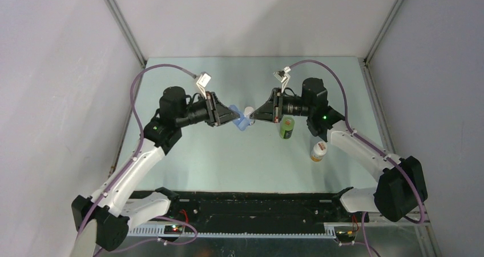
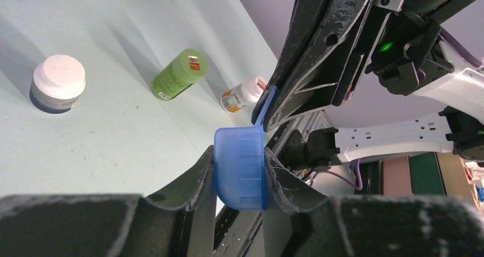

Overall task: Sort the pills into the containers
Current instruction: Open the pill container at the center of the board, then place the pill container at the center of the board.

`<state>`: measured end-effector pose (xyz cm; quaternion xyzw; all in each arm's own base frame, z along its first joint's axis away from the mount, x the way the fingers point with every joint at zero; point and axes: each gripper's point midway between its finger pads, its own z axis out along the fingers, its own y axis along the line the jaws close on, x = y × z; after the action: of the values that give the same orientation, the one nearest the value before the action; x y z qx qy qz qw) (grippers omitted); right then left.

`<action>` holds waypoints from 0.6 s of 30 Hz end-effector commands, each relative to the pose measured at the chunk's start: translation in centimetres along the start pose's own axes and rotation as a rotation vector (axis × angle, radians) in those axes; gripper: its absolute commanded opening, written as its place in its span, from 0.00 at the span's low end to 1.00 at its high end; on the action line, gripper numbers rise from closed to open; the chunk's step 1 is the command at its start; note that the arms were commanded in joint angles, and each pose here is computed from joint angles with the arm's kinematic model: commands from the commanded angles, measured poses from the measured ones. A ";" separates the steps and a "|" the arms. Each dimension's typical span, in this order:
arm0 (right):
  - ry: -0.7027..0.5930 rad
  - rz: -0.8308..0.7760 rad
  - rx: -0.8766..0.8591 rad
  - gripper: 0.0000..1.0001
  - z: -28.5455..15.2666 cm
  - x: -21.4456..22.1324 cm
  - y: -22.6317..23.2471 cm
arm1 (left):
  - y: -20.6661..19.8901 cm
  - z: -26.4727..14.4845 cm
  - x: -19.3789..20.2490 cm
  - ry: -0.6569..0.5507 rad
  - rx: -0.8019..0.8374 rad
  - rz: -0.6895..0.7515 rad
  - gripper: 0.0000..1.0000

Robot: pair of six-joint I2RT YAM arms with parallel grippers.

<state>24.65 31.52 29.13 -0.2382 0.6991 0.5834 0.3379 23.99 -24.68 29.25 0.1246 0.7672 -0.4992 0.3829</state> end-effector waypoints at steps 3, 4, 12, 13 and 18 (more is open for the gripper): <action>-0.004 -0.031 -0.036 0.00 -0.1 -0.3 0.9 | 0.4 -1.0 -0.4 -0.053 -0.030 0.044 0.75; -0.004 -0.031 -0.030 0.00 -0.1 -0.3 0.8 | 0.9 -1.3 -0.2 -0.057 -0.065 0.042 0.93; 0.151 0.024 0.165 0.00 -0.7 5.0 -3.6 | 7.0 -6.4 -3.2 -0.247 -0.535 0.117 1.00; 0.175 0.035 0.182 0.00 -0.6 5.9 -4.1 | 7.2 -7.0 -3.6 -0.274 -0.562 0.123 0.99; 0.314 0.092 0.263 0.00 0.2 11.1 -6.6 | 7.6 -8.1 -4.5 -0.340 -0.608 0.143 0.99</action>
<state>23.44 31.10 21.79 -0.2393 0.7793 0.5096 0.2752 26.66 -15.72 27.42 -0.0028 0.8103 -0.2851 0.5119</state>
